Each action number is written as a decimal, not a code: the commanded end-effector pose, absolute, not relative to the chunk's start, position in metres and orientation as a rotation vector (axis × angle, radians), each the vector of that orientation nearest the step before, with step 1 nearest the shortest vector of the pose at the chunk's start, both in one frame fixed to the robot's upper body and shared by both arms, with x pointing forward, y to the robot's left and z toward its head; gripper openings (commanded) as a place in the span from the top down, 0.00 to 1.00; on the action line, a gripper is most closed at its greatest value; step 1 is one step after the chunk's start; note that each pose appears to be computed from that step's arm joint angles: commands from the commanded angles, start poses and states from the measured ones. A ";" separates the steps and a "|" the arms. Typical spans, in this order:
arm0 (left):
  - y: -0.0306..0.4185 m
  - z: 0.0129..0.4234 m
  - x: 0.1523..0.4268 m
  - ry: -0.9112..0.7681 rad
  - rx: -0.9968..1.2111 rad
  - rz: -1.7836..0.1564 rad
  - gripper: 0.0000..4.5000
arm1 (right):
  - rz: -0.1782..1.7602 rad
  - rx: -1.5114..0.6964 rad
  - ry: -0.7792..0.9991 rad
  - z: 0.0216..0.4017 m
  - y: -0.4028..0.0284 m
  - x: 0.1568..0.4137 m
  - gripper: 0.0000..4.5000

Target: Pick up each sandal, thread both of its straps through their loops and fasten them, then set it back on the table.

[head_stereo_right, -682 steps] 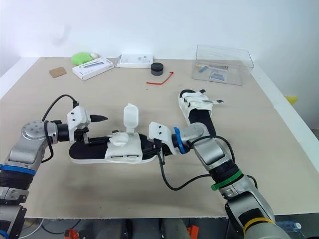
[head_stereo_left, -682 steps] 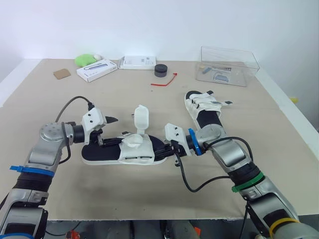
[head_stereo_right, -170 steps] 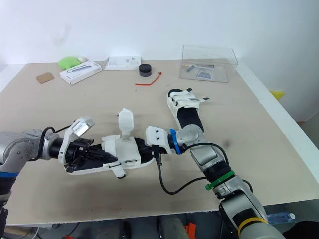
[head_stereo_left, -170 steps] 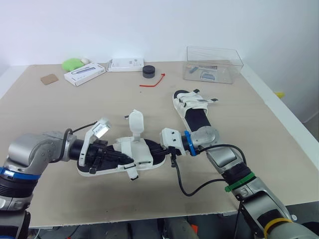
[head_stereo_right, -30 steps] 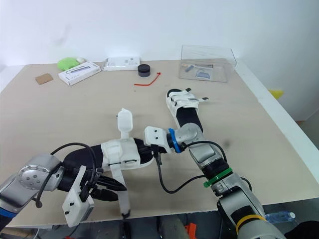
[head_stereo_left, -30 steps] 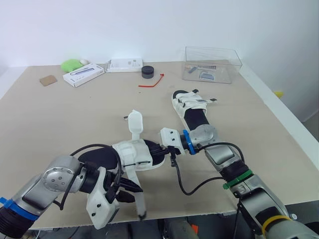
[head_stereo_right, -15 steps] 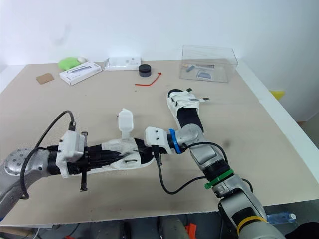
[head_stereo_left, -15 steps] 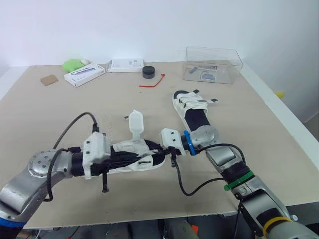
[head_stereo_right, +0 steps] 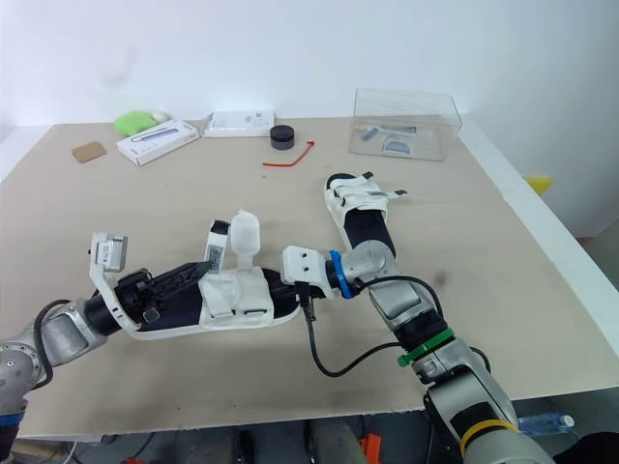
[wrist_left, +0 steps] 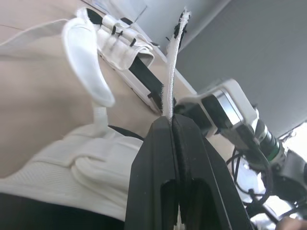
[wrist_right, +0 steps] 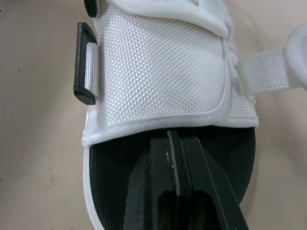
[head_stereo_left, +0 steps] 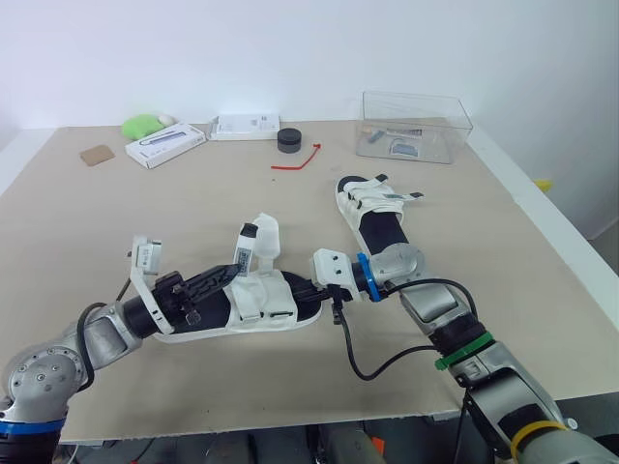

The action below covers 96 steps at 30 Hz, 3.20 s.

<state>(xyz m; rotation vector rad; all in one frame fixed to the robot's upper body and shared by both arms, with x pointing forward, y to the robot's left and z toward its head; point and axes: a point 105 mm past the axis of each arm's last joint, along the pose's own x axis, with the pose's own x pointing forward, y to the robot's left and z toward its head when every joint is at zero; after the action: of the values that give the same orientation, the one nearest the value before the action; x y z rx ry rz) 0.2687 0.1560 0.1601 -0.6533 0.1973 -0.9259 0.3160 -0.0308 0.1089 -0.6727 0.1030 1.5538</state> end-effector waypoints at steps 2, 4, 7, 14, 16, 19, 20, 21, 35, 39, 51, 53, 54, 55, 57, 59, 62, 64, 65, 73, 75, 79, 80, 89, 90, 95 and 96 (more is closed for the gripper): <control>0.170 0.165 0.280 0.140 -0.694 -0.852 1.00 | 1.526 -0.719 0.253 0.083 -0.047 0.319 1.00; 0.171 0.163 0.281 0.141 -0.719 -0.839 1.00 | 1.527 -0.720 0.253 0.083 -0.047 0.319 1.00; 0.169 0.160 0.283 0.148 -0.732 -0.830 1.00 | 1.528 -0.719 0.253 0.083 -0.047 0.318 1.00; 0.164 0.152 0.286 0.177 -0.739 -0.829 1.00 | 1.526 -0.718 0.253 0.084 -0.047 0.319 1.00; 0.165 0.148 0.288 0.189 -0.734 -0.810 1.00 | 1.526 -0.717 0.254 0.084 -0.047 0.319 1.00; 0.164 0.143 0.289 0.224 -0.718 -0.805 1.00 | 1.524 -0.715 0.255 0.083 -0.048 0.319 1.00; 0.164 0.140 0.290 0.234 -0.724 -0.794 1.00 | 1.525 -0.715 0.256 0.083 -0.048 0.319 1.00; 0.164 0.138 0.291 0.244 -0.730 -0.790 1.00 | 1.525 -0.715 0.256 0.083 -0.047 0.318 1.00; 0.195 0.158 0.293 0.184 -0.284 -0.847 0.39 | 1.528 -0.717 0.256 0.083 -0.048 0.318 1.00; 0.184 0.184 0.305 0.070 -0.105 -0.874 0.39 | 1.528 -0.717 0.253 0.083 -0.047 0.318 1.00; 0.159 0.144 0.323 0.196 -0.122 -0.938 0.99 | 1.525 -0.718 0.247 0.082 -0.046 0.317 1.00; 0.163 0.141 0.326 0.213 -0.142 -0.934 1.00 | 1.522 -0.717 0.246 0.082 -0.046 0.317 1.00; 0.164 0.140 0.327 0.218 -0.145 -0.934 1.00 | 1.522 -0.717 0.246 0.082 -0.046 0.317 1.00; 0.164 0.137 0.326 0.242 -0.153 -0.946 1.00 | 1.521 -0.717 0.246 0.082 -0.046 0.317 1.00; 0.167 0.126 0.326 0.299 -0.170 -0.949 1.00 | 1.522 -0.717 0.246 0.082 -0.046 0.316 1.00; 0.167 0.122 0.327 0.324 -0.174 -0.955 1.00 | 1.523 -0.716 0.247 0.081 -0.046 0.316 1.00; 0.164 0.125 0.329 0.328 -0.188 -0.971 1.00 | 1.522 -0.715 0.244 0.082 -0.046 0.316 1.00; 0.158 0.126 0.327 0.334 -0.212 -1.003 1.00 | 1.521 -0.714 0.244 0.082 -0.045 0.317 1.00; 0.153 0.128 0.324 0.335 -0.230 -1.032 1.00 | 1.521 -0.714 0.243 0.082 -0.045 0.317 1.00; 0.173 0.140 0.353 0.302 -0.220 -0.876 1.00 | 1.514 -0.712 0.242 0.083 -0.044 0.318 1.00; 0.184 0.154 0.366 0.260 -0.309 -0.816 1.00 | 1.512 -0.712 0.242 0.083 -0.044 0.319 1.00; 0.184 0.181 0.366 0.265 -0.533 -0.881 0.82 | 1.507 -0.713 0.243 0.083 -0.045 0.319 1.00; 0.182 0.185 0.364 0.284 -0.589 -0.900 0.71 | 1.507 -0.713 0.243 0.083 -0.045 0.319 1.00; 0.149 0.183 0.361 0.526 -0.902 -0.960 0.01 | 1.506 -0.712 0.239 0.083 -0.044 0.320 1.00; 0.148 0.180 0.361 0.540 -0.903 -0.952 0.01 | 1.506 -0.712 0.239 0.083 -0.044 0.320 1.00; 0.143 0.168 0.361 0.609 -0.909 -0.929 0.01 | 1.502 -0.714 0.241 0.083 -0.046 0.320 1.00; 0.142 0.167 0.363 0.606 -0.918 -0.924 0.01 | 1.502 -0.713 0.241 0.083 -0.046 0.320 1.00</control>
<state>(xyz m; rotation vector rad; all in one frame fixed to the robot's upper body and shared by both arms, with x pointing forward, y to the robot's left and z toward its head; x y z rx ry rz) 0.3590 0.1432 0.1626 -0.9176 0.6223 -0.9259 0.3164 -0.0310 0.1091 -0.6731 0.1039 1.5424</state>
